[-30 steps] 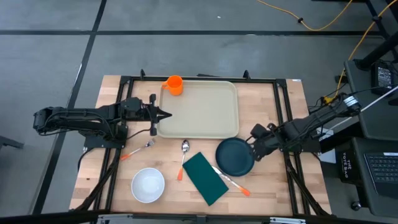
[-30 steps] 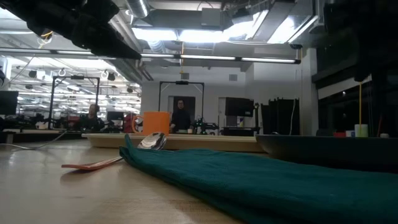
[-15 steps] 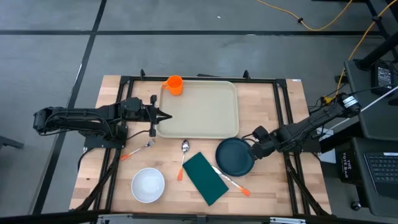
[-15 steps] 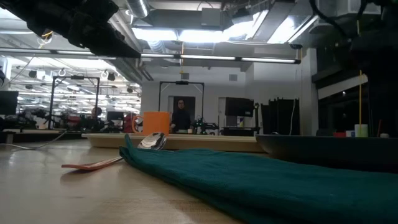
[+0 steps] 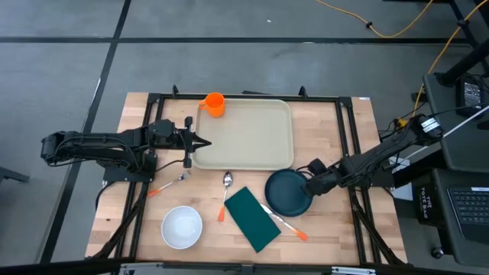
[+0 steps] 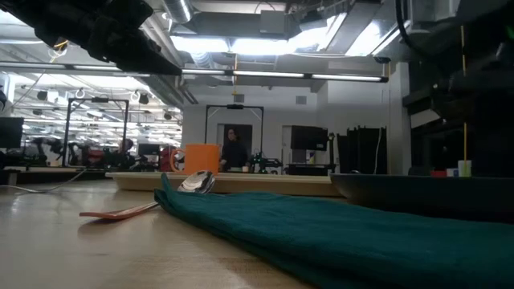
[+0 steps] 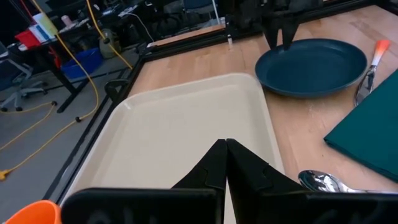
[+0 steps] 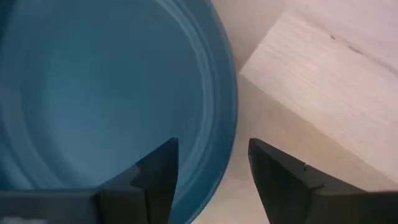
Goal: Set up tray
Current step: Put the green plate on the brown serving tray below the orange mug
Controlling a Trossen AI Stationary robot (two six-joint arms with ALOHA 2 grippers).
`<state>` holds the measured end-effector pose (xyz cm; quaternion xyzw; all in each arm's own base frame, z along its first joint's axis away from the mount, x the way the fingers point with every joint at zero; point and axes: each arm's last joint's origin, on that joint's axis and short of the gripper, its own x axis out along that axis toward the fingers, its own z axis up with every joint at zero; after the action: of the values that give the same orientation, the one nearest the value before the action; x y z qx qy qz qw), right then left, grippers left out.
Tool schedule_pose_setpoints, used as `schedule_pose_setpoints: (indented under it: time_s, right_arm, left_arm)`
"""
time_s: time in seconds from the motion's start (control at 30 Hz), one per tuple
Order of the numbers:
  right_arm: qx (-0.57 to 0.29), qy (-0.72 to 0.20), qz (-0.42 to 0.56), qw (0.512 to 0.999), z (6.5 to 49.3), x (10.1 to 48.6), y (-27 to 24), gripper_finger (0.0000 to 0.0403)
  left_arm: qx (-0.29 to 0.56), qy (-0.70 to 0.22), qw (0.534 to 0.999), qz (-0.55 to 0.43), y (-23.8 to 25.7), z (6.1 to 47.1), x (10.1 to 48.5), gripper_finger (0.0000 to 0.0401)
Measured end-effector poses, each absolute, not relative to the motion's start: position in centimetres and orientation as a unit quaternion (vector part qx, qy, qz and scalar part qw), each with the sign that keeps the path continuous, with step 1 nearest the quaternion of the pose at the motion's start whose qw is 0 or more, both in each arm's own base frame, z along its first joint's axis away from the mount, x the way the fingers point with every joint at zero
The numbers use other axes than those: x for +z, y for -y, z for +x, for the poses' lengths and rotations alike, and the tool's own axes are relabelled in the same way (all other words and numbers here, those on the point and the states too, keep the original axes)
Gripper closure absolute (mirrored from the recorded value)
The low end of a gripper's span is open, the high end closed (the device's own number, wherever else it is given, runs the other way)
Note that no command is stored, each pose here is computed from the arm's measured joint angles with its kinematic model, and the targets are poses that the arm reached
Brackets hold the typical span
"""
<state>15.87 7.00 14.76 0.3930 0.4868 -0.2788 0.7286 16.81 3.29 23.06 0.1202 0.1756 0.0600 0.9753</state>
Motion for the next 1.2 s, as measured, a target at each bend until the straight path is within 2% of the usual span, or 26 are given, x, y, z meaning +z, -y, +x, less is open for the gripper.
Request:
schedule_pose_setpoints:
  time_s: [0.4,0.6,0.87,1.2]
  right_arm:
    - [-0.295,-0.483,0.402,0.72,15.0,12.8,-6.6,0.0209]
    - [-0.296,-0.484,0.401,0.719,14.9,12.7,-6.5,0.0265]
    - [-0.272,-0.474,0.425,0.722,15.4,13.0,-6.8,0.0387]
    - [-0.257,-0.455,0.43,0.736,15.4,13.6,-6.8,0.0393]
  left_arm:
    - [0.06,-0.177,0.975,0.12,-3.3,16.8,23.0,0.0398]
    - [0.06,-0.177,0.975,0.12,-3.3,16.8,23.0,0.0398]
    - [0.06,-0.177,0.975,0.12,-3.3,16.8,23.0,0.0398]
    - [0.061,-0.181,0.974,0.125,-3.3,16.8,23.0,0.0398]
